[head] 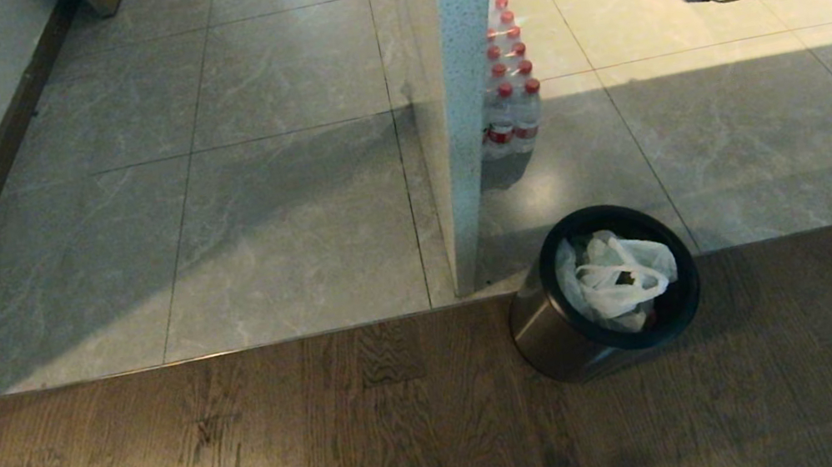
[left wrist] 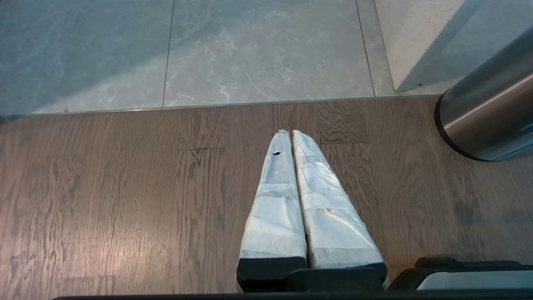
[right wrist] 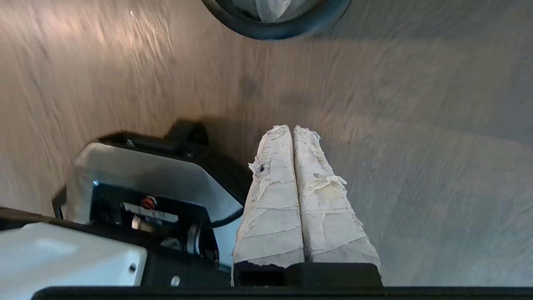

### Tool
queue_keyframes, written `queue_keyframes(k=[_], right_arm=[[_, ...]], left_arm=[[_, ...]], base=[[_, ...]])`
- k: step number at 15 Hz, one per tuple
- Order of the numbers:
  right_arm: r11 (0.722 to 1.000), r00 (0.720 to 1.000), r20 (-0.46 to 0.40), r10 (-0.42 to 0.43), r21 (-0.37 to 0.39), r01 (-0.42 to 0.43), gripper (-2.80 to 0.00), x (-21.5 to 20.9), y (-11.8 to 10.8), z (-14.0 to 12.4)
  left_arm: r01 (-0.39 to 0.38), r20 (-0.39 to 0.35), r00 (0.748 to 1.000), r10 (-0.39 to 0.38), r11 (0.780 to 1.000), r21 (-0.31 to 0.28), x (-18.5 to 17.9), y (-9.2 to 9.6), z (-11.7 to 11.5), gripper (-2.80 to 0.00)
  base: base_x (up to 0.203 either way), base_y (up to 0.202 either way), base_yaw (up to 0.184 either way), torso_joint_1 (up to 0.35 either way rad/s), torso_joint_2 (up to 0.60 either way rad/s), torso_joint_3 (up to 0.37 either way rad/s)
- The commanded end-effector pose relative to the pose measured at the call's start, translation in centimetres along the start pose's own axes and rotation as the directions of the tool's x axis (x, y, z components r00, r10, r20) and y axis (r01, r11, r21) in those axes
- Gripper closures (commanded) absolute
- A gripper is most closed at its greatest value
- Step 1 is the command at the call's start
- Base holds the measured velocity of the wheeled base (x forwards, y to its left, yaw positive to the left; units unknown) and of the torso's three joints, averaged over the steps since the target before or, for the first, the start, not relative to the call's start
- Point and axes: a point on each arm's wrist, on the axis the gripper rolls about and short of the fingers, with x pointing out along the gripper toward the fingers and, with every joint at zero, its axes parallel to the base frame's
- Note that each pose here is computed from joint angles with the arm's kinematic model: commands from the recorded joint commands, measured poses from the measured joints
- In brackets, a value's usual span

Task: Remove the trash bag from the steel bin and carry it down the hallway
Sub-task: Place the outer trash can on the ground

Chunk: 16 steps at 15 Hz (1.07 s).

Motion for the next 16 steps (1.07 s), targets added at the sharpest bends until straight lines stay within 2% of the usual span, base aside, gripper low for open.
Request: queue_keyframes(k=[1, 3, 4, 7, 10, 12, 15, 16], right_arm=[[1.0, 0.974, -0.226, 0.029, -0.001, -0.031, 0.0, 9.4, -0.3, 2.1], [0.997, 0.964, -0.26, 0.06, -0.026, -0.069, 0.0, 14.6, 0.9, 2.9], [0.995, 0.96, -0.266, 0.083, -0.038, -0.096, -2.8, 16.7, 1.9, 3.2], [0.974, 0.944, -0.278, 0.18, -0.083, -0.211, -2.8, 20.3, 5.3, 3.6], [0.961, 0.944, -0.252, 0.213, -0.123, -0.249, -2.8, 20.3, 6.7, 4.4], [0.956, 0.949, -0.212, 0.231, -0.131, -0.262, -2.8, 19.1, 6.7, 5.4], [0.965, 0.952, -0.228, 0.204, -0.118, -0.235, -2.8, 20.6, 6.6, 5.5], [0.959, 0.944, -0.235, 0.233, -0.108, -0.263, -2.8, 20.4, 6.8, 5.5]], left_arm=[[0.0, 0.001, 1.0, 0.0, 1.0, 0.0, 0.0, 0.0, 0.0, 0.0], [0.0, 0.002, 1.0, 0.0, 1.0, 0.0, 0.0, 0.0, 0.0, 0.0], [0.0, 0.001, 1.0, 0.0, 1.0, 0.0, 0.0, 0.0, 0.0, 0.0], [0.0, 0.001, 1.0, 0.0, 1.0, 0.0, 0.0, 0.0, 0.0, 0.0], [0.0, 0.001, 1.0, 0.0, 1.0, 0.0, 0.0, 0.0, 0.0, 0.0], [0.0, 0.001, 1.0, 0.0, 1.0, 0.0, 0.0, 0.0, 0.0, 0.0], [0.0, 0.001, 1.0, 0.0, 1.0, 0.0, 0.0, 0.0, 0.0, 0.0], [0.0, 0.002, 1.0, 0.0, 1.0, 0.0, 0.0, 0.0, 0.0, 0.0]], base=[[0.0, 0.0, 0.0, 0.0, 0.0, 0.0], [0.0, 0.0, 0.0, 0.0, 0.0, 0.0], [0.0, 0.0, 0.0, 0.0, 0.0, 0.0], [0.0, 0.0, 0.0, 0.0, 0.0, 0.0], [0.0, 0.0, 0.0, 0.0, 0.0, 0.0], [0.0, 0.0, 0.0, 0.0, 0.0, 0.0], [0.0, 0.0, 0.0, 0.0, 0.0, 0.0], [0.0, 0.0, 0.0, 0.0, 0.0, 0.0]])
